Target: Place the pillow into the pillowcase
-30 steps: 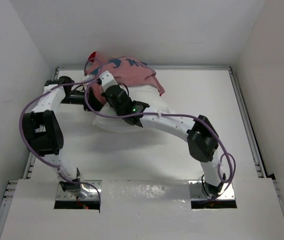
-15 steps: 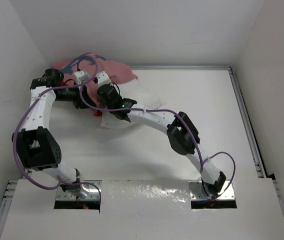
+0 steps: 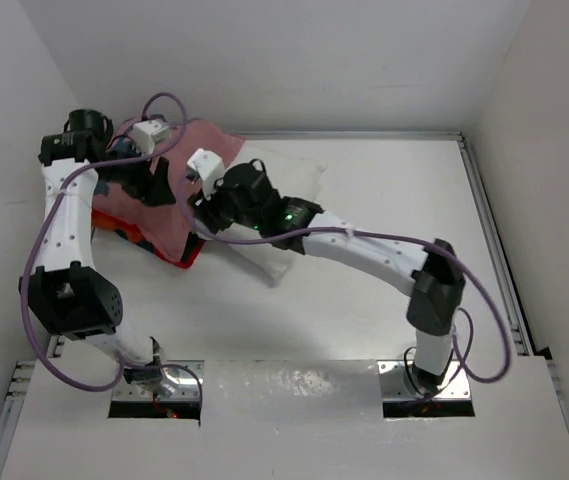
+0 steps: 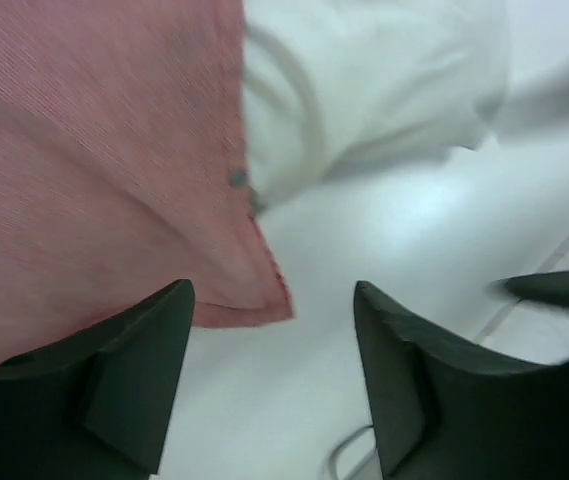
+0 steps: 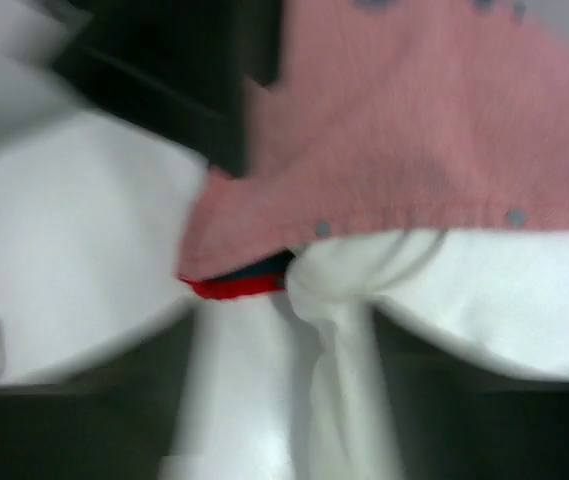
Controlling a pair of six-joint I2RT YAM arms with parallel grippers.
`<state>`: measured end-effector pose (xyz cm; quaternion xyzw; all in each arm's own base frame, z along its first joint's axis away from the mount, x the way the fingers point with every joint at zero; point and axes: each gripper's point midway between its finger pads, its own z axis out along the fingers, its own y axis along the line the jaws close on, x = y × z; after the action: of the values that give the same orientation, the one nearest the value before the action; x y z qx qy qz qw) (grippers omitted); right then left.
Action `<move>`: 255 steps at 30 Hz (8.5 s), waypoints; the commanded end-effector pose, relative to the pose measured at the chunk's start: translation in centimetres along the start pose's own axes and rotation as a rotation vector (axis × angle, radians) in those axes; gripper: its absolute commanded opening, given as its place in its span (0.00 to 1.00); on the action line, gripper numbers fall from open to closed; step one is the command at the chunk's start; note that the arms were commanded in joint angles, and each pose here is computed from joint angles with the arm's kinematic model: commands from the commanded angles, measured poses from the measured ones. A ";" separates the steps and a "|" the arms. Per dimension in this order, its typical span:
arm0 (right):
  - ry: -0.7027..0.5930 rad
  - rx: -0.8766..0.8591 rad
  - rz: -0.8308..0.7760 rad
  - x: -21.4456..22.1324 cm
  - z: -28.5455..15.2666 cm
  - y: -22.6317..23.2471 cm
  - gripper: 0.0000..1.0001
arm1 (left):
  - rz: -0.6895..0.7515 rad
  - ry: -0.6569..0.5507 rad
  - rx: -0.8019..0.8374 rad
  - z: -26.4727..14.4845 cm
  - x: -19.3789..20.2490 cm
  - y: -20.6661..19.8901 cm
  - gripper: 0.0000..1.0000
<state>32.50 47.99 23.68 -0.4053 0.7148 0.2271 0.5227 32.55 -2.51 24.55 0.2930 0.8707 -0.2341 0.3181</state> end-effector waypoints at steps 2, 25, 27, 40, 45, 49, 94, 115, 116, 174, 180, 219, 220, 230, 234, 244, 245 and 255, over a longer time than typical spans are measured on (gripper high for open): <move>-0.108 0.001 0.074 -5.5 -5.3 -4.2 0.18 | 0.222 -0.033 -0.135 1.8 -6.7 -0.6 0.57; -0.073 -0.188 0.655 9.9 7.3 -21.3 0.78 | 0.179 -0.029 -0.583 20.1 -15.2 10.1 0.42; -0.052 -0.232 0.687 10.5 7.3 -20.1 0.43 | 0.171 -0.024 -0.587 19.7 -15.0 10.0 0.09; -0.105 -0.305 0.551 8.8 1.5 -10.3 0.00 | 0.180 -0.260 -0.480 11.9 -21.3 3.7 0.00; -0.184 -0.272 0.477 5.3 0.7 -8.9 0.00 | 0.288 -0.341 -0.082 11.7 -22.5 -4.5 0.00; -0.461 -0.199 0.381 -2.9 -3.2 -8.8 0.00 | 0.390 -0.349 0.142 10.7 -22.4 -10.3 0.00; 0.155 0.124 0.235 14.7 -18.5 -7.2 0.13 | 0.547 0.360 0.331 14.9 2.1 -13.1 0.70; 0.236 0.211 0.647 18.0 -6.6 -22.2 0.58 | -0.011 -0.006 -0.015 1.6 -3.1 -3.4 0.87; 0.246 0.209 0.638 18.4 -6.2 -22.3 0.57 | -0.077 0.009 0.025 1.6 -1.7 -2.7 0.79; -0.760 -0.130 0.471 -18.4 -28.2 -15.3 0.00 | -0.034 -0.873 0.397 -16.9 -24.6 -7.7 0.00; -1.060 0.213 0.362 -32.6 -38.6 -26.5 0.00 | 0.030 -1.407 0.054 -31.4 -33.4 -5.2 0.00; -1.122 0.382 0.590 -27.5 -43.4 -25.5 0.00 | -0.069 -1.316 -0.038 -22.8 -30.3 -8.8 0.00; -1.137 0.391 0.625 -25.9 -42.6 -26.0 0.00 | 0.033 -1.397 -0.046 -28.5 -32.2 -12.6 0.00; -1.097 0.473 0.566 -28.5 -43.6 -27.0 0.00 | 0.113 -1.481 -0.037 -31.3 -36.6 -11.6 0.00; -1.035 0.457 0.505 -31.0 -45.6 -25.3 0.00 | 0.142 -1.408 -0.056 -27.8 -32.3 -14.1 0.00; -0.788 0.527 0.617 -22.5 -41.2 -25.8 0.00 | 0.066 -1.319 -0.026 -23.1 -31.4 -11.6 0.00; -0.875 0.502 0.623 -20.0 -38.3 -27.2 0.00 | 0.084 -1.390 0.001 -27.3 -32.3 -13.6 0.00; -1.145 0.543 0.508 -27.3 -46.5 -25.8 0.00 | 0.225 -1.533 -0.123 -35.8 -33.3 -16.3 0.00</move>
<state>35.82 10.81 62.23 0.0796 0.5650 0.3170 0.7576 37.04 -4.00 64.61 0.0449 0.5270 -0.3458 0.7750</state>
